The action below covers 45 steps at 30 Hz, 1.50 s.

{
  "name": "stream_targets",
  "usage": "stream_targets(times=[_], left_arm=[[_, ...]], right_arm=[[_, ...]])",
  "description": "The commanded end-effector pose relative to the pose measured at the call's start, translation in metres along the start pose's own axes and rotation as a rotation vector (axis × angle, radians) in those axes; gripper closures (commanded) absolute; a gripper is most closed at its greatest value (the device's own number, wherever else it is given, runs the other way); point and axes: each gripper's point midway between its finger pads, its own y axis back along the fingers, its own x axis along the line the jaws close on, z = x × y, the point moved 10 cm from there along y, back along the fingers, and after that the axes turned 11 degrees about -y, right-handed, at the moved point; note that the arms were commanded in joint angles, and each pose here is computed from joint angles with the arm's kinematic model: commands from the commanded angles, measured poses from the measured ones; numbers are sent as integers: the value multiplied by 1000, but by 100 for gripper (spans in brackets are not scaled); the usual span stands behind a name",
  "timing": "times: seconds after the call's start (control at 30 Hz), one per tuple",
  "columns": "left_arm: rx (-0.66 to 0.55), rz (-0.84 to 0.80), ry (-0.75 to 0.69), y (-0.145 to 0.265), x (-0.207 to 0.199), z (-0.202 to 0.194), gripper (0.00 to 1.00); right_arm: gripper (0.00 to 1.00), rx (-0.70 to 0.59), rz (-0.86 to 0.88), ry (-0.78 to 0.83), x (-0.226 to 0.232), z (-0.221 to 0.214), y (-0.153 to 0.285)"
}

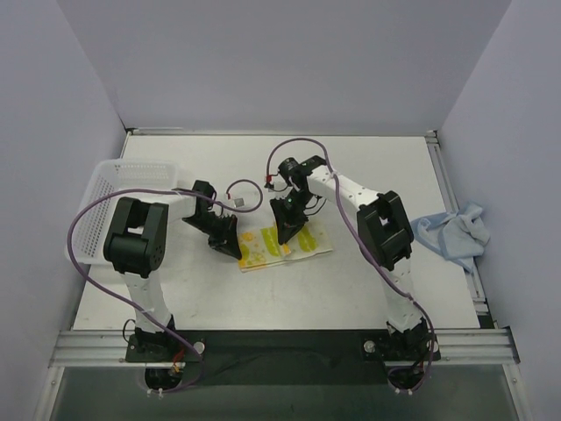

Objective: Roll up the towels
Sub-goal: Fold the towel

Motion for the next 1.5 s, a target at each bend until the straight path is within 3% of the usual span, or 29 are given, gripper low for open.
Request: stream_targets(times=[0.0,0.2,0.27,0.3,0.4,0.47,0.63,0.7,0.9,1.0,1.27,1.47], left_arm=[[-26,-4,-21,3,-1,2,88],[-30,-9,-30,4,-3,0,87],[-39,-16,-31,7,-5,-1,84],[-46,-20,-34,8,-5,-1,83],[-98,-75,-36,20,-10,-1,79],[-124,-93,-38,26,-12,-2,78],[-209,-85,-109,52,-29,-1,78],[-221,-63,-144,56,-36,0,78],[-122,6,-235,32,-55,10,80],[-61,36,-221,16,-48,11,82],[33,97,-192,-1,-10,21,83],[1,186,-245,2,13,75,83]], right_arm=[[100,7,20,-13,7,2,2],[98,19,23,-25,3,7,-6],[80,25,31,-27,4,6,-6],[63,23,36,-22,5,3,-2],[50,-3,70,-19,8,-2,15],[50,-27,82,-17,6,-5,29],[54,-142,92,-15,-22,-1,78],[61,-167,60,-50,-44,6,85],[85,-131,21,-91,-86,25,66],[90,-88,-4,-85,-99,27,49],[95,31,-24,-208,-134,-3,13],[90,78,140,-198,-97,-54,25]])
